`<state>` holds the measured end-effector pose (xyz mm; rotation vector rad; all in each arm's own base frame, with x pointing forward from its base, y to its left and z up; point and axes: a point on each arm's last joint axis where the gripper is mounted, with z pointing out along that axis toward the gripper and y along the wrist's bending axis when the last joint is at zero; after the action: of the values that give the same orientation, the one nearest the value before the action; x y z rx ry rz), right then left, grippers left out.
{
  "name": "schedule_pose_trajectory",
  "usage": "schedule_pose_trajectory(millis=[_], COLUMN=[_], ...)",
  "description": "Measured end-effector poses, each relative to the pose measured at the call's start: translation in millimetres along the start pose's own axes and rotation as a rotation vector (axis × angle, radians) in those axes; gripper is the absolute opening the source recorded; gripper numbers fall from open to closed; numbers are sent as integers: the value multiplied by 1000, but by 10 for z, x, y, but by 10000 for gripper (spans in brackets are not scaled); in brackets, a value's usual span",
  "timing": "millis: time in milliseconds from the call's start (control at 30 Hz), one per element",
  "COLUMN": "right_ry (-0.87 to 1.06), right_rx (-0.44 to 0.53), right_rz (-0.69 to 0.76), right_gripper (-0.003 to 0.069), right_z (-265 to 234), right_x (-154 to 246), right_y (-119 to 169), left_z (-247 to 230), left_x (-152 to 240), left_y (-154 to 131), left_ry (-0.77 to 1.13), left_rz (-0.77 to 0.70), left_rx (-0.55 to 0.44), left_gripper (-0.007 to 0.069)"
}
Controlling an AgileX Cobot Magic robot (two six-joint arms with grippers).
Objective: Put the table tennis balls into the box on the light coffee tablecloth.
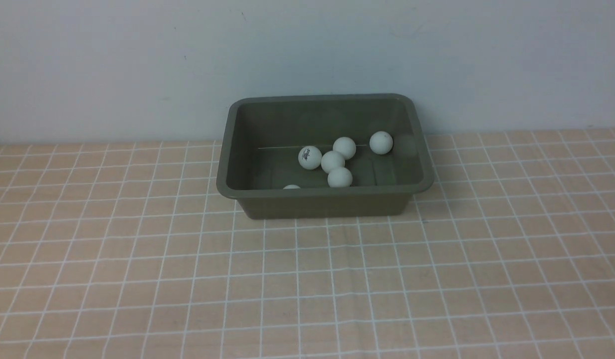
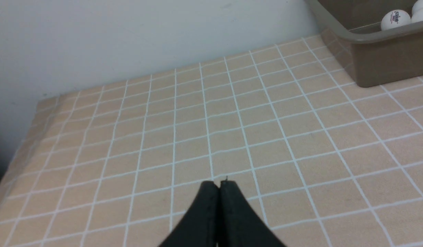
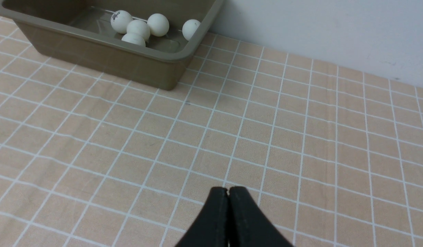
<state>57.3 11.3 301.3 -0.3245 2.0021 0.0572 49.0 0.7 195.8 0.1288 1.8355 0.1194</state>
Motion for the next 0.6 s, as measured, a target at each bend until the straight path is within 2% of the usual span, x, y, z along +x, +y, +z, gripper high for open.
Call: schedule_pose_trajectory(millis=[233,600], right_ry=[0,5], right_rx=[0,0], right_rz=[0,0], right_gripper=[-18,-18], right_z=[0,0], right_x=[0,4], right_y=[0,0], left_z=[89,98], left_x=[204,235], left_y=[-32,-37], left_ry=[34,46], left_rz=[-84,-101], left_rx=[4,5], left_gripper=[-69,-69])
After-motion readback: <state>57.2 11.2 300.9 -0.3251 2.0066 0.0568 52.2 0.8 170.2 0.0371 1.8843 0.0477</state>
